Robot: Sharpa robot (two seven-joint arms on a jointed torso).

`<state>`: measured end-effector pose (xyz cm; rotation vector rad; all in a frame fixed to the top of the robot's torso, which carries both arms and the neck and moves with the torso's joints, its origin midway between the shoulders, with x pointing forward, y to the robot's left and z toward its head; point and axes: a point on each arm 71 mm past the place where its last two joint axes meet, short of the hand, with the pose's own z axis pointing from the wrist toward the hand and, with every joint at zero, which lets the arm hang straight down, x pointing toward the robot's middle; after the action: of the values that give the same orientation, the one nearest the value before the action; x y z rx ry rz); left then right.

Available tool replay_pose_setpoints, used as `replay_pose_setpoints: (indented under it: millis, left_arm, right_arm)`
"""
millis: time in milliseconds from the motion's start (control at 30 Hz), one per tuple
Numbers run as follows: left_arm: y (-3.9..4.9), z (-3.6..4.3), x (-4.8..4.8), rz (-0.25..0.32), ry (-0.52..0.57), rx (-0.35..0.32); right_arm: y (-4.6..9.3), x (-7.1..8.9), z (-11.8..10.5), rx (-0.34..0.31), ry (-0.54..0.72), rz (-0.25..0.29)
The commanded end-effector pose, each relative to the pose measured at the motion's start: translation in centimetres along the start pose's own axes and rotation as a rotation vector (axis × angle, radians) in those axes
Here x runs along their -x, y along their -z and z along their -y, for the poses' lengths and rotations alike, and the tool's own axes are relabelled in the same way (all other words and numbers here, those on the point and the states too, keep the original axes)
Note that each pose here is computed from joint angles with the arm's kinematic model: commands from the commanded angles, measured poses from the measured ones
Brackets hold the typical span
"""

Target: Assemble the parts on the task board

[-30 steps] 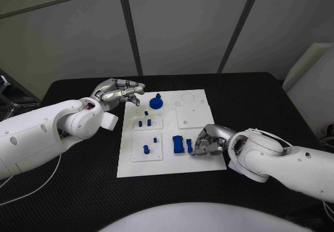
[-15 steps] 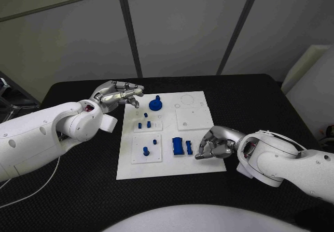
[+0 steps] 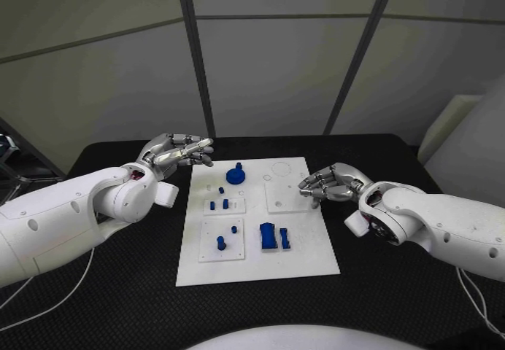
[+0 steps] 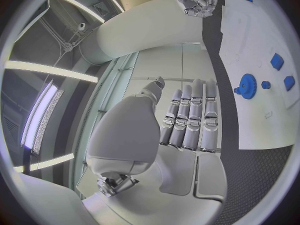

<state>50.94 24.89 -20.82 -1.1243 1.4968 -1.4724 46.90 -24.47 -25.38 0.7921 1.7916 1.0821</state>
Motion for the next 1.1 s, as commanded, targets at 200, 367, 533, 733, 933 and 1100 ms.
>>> replay_pose_setpoints:
  millis: [200,367,533,733,933,1100]
  left_arm:
    - [-2.08,-0.60,1.43,0.270,0.061,-0.091]
    - [-2.94,-1.46,1.36,0.343,0.057,-0.092]
    - [-3.48,-1.97,1.00,0.361,0.058,-0.094]
    - [-3.09,-2.13,-0.04,0.297,0.045,-0.060]
    - [-1.80,-2.21,-1.99,0.308,0.017,-0.066]
    - [0.22,-2.28,-4.53,0.321,-0.018,-0.073]
  right_arm:
    - [-4.8,2.4,-0.7,0.213,-0.217,0.188]
    - [-6.6,2.0,-0.8,0.248,-0.236,0.223]
    - [-7.3,1.5,-1.2,0.265,-0.251,0.221]
    - [-6.8,1.0,-1.2,0.213,-0.236,0.218]
    - [-5.7,0.1,-2.4,0.231,-0.283,0.261]
    - [-3.8,-1.4,-3.7,0.228,-0.348,0.319]
